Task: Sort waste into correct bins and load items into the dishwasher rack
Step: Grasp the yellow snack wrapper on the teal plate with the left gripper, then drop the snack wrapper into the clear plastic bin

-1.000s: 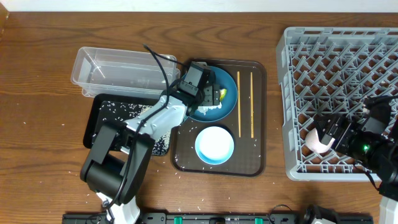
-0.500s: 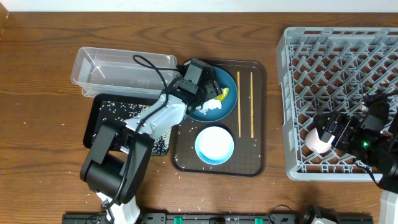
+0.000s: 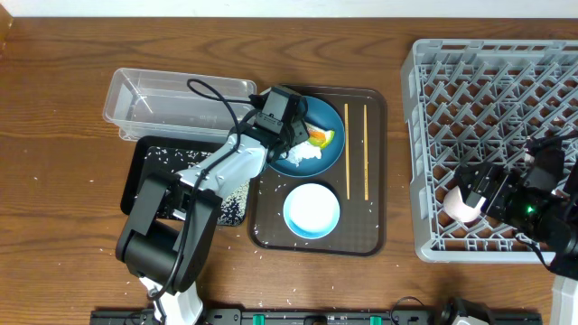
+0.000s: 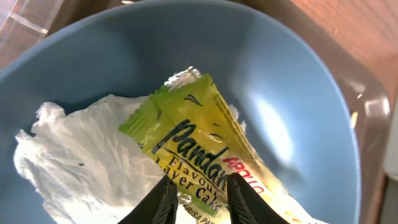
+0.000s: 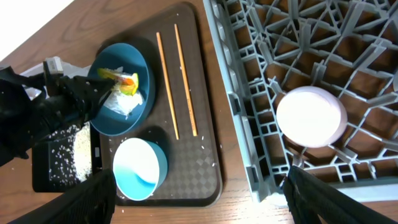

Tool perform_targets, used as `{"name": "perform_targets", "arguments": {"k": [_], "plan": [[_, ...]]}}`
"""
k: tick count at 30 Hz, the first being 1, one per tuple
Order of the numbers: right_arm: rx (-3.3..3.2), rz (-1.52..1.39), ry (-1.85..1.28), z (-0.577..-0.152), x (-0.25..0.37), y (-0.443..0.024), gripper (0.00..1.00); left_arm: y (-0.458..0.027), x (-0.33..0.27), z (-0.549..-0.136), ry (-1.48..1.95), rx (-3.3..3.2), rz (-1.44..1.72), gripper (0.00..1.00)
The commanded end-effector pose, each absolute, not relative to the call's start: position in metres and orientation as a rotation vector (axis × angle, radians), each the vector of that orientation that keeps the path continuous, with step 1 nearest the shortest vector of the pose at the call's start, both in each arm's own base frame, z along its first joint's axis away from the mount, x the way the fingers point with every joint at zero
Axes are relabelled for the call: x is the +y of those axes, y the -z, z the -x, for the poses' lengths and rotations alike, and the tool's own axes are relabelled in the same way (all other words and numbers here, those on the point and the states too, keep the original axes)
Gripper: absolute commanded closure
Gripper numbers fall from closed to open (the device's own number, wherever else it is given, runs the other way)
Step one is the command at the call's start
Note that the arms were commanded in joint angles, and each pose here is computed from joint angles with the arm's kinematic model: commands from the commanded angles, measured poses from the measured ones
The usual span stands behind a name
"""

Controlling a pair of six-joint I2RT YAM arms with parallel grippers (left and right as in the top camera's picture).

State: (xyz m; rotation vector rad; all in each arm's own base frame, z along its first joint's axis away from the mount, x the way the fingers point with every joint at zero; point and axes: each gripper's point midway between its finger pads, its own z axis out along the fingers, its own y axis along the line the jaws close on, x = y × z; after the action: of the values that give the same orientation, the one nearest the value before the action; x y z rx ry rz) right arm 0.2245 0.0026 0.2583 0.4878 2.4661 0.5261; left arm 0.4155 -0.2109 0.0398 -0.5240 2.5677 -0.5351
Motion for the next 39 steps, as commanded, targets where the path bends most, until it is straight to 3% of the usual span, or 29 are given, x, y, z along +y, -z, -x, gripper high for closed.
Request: {"name": "perform_targets", "arguments": {"k": [1,6,9,11,15,21,26,37,38,39], "plan": [[2.487,-0.465,-0.530,-0.223,0.005,-0.253,0.16,-0.040,-0.212,-0.420,0.486,2.573,0.392,0.71],[2.488,-0.466,-0.531,-0.223,0.005,-0.253,0.16,-0.041,-0.211,-0.421,0.475,2.570,0.366,0.74],[2.488,-0.466,-0.531,-0.223,0.005,-0.253,0.16,-0.041,-0.212,-0.422,0.479,2.567,0.365,0.91],[2.488,-0.466,-0.531,-0.223,0.005,-0.253,0.16,-0.042,-0.213,-0.422,0.485,2.567,0.360,0.94],[2.488,-0.466,-0.531,-0.223,0.005,-0.253,0.16,-0.059,-0.223,-0.419,0.550,2.558,0.234,0.94],[2.488,-0.466,-0.531,-0.223,0.005,-0.253,0.16,-0.133,-0.223,-0.412,0.621,2.447,0.168,0.94],[2.488,-0.466,-0.531,-0.223,0.005,-0.253,0.16,-0.173,-0.186,-0.408,0.494,2.371,0.184,0.94],[2.488,-0.466,-0.531,-0.223,0.005,-0.253,0.15,-0.165,-0.059,-0.454,0.263,2.269,0.517,0.94],[2.488,-0.466,-0.531,-0.223,0.005,-0.253,0.15,-0.165,-0.054,-0.455,0.262,2.262,0.530,0.93],[2.488,-0.466,-0.531,-0.223,0.005,-0.253,0.15,-0.167,-0.051,-0.457,0.274,2.255,0.536,0.83]]}}
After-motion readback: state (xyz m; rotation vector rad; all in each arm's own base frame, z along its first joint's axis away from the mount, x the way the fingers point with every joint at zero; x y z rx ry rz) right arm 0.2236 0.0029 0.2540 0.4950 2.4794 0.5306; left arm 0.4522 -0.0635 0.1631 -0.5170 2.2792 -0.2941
